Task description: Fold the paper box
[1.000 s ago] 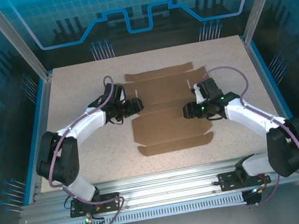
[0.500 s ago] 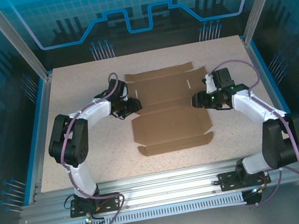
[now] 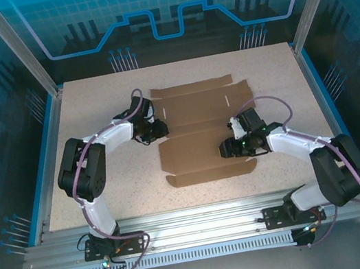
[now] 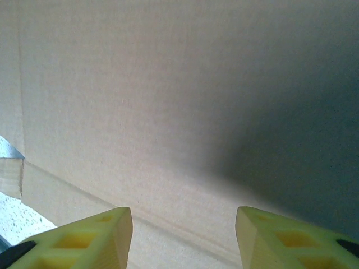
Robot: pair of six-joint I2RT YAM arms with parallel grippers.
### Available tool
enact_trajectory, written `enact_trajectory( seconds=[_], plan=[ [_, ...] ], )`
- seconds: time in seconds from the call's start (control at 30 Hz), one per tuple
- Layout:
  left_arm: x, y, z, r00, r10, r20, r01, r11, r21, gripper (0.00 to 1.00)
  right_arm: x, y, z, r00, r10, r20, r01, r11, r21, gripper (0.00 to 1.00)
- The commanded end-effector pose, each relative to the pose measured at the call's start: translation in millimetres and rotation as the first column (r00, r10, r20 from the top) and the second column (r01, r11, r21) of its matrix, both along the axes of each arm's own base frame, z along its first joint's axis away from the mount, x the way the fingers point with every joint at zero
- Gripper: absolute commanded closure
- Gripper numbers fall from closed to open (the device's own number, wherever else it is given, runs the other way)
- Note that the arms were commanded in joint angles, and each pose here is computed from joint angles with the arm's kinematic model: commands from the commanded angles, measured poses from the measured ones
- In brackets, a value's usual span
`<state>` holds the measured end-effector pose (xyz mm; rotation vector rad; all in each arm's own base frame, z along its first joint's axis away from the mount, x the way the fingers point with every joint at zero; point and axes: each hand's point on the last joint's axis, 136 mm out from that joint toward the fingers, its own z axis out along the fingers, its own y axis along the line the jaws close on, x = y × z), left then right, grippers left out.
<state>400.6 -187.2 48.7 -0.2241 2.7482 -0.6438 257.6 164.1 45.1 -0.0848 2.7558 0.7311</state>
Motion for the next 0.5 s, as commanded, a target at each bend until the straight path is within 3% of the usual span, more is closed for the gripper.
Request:
enact_trajectory(
  seconds=[0.0, 0.1, 0.3, 0.47],
  plan=[
    [-1.0, 11.2, 10.8, 0.999, 0.006, 0.035, -0.008, 0.999, 0.044, 0.58, -6.4, 2.3, -7.6, 1.0, -0.016, 0.009, 0.016, 1.0, -0.018, 0.48],
    [2.0, 10.3, 11.3, 0.999, 0.01, 0.038, -0.011, 1.0, 0.019, 0.57, -16.0, 3.5, -12.4, 1.0, -0.012, 0.005, 0.012, 1.0, -0.02, 0.49],
    [10.6, 5.9, 10.5, 0.999, 0.016, 0.048, -0.016, 1.0, 0.002, 0.65, -27.6, 3.8, -19.7, 1.0, -0.004, -0.005, 0.004, 0.999, -0.047, 0.53],
    [11.0, -8.6, 22.3, 0.997, -0.015, 0.079, 0.018, 0.999, -0.047, 0.54, -32.3, 8.1, -23.0, 1.0, 0.014, -0.013, -0.015, 0.998, -0.062, 0.53]
  ],
)
